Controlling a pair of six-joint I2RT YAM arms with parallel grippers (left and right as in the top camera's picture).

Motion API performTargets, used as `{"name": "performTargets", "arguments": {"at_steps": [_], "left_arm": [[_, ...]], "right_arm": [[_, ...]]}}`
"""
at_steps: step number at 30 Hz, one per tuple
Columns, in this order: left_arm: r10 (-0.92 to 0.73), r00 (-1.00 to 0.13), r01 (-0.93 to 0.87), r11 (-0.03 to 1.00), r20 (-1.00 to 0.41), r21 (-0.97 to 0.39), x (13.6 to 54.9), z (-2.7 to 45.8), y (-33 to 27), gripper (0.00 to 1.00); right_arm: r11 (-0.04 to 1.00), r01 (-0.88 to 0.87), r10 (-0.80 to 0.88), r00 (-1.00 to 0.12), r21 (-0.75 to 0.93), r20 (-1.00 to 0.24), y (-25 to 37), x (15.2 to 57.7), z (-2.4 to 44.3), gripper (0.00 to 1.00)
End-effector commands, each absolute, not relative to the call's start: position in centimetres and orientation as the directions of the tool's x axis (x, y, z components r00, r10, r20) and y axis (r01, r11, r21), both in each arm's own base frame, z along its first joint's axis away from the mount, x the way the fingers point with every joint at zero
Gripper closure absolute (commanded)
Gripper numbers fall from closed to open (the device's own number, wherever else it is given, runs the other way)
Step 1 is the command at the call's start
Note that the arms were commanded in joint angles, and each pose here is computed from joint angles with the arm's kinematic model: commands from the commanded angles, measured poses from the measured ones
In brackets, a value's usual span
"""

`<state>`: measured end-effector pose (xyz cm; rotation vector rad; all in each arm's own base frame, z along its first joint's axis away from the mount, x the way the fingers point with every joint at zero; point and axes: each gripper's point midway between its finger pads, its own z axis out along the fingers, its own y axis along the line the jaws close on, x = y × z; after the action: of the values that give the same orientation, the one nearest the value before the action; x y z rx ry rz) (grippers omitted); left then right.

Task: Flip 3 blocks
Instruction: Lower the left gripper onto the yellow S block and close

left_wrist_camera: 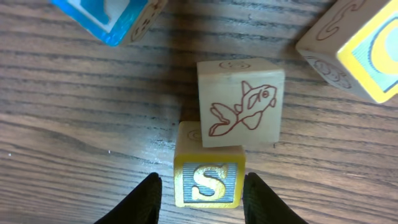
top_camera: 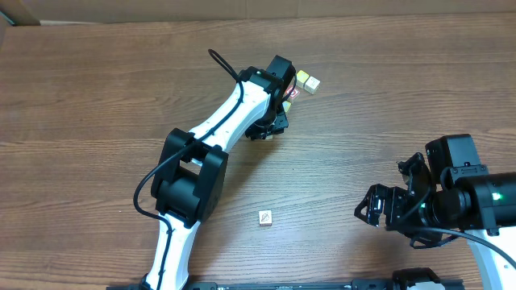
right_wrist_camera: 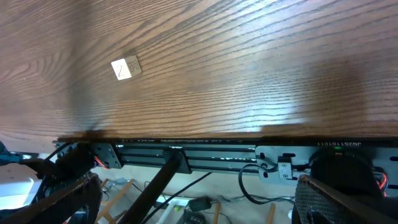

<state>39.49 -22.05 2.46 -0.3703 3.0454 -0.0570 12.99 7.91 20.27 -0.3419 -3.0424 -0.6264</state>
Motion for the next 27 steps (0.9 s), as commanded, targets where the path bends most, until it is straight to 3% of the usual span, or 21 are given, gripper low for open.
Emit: {"name": "performTargets", "arguments": {"at_steps": [1,5,13,20,27], "left_arm": [[-0.219,-0.972,-0.218,0.976,-0.085,-0.027,40.09,2.11,-21.65,0.63],[-0.22,-0.971,-0.218,0.975,-0.091,-0.033,40.25,2.13,-21.76,0.69],[-0.22,-0.971,-0.217,0.975,-0.096,-0.041,40.45,2.12,-21.92,0.71],[-0.22,-0.971,-0.217,0.975,-0.095,-0.04,40.43,2.07,-21.91,0.88],[-0.221,-0.973,-0.218,0.974,-0.06,-0.058,39.89,2.14,-22.21,0.96]], "right_arm": [[0.894,0.194,0.198,-0.98,0.404,0.031,8.12,13.16,20.92,0.0],[0.894,0.194,0.198,-0.98,0.404,0.031,8.12,13.16,20.92,0.0],[0.894,0.194,0.198,-0.98,0.404,0.031,8.12,13.16,20.92,0.0],[0.894,0.193,0.198,-0.98,0.404,0.031,8.12,13.16,20.92,0.0],[0.894,0.193,0.198,-0.98,0.404,0.031,8.12,13.16,20.92,0.0]]}}
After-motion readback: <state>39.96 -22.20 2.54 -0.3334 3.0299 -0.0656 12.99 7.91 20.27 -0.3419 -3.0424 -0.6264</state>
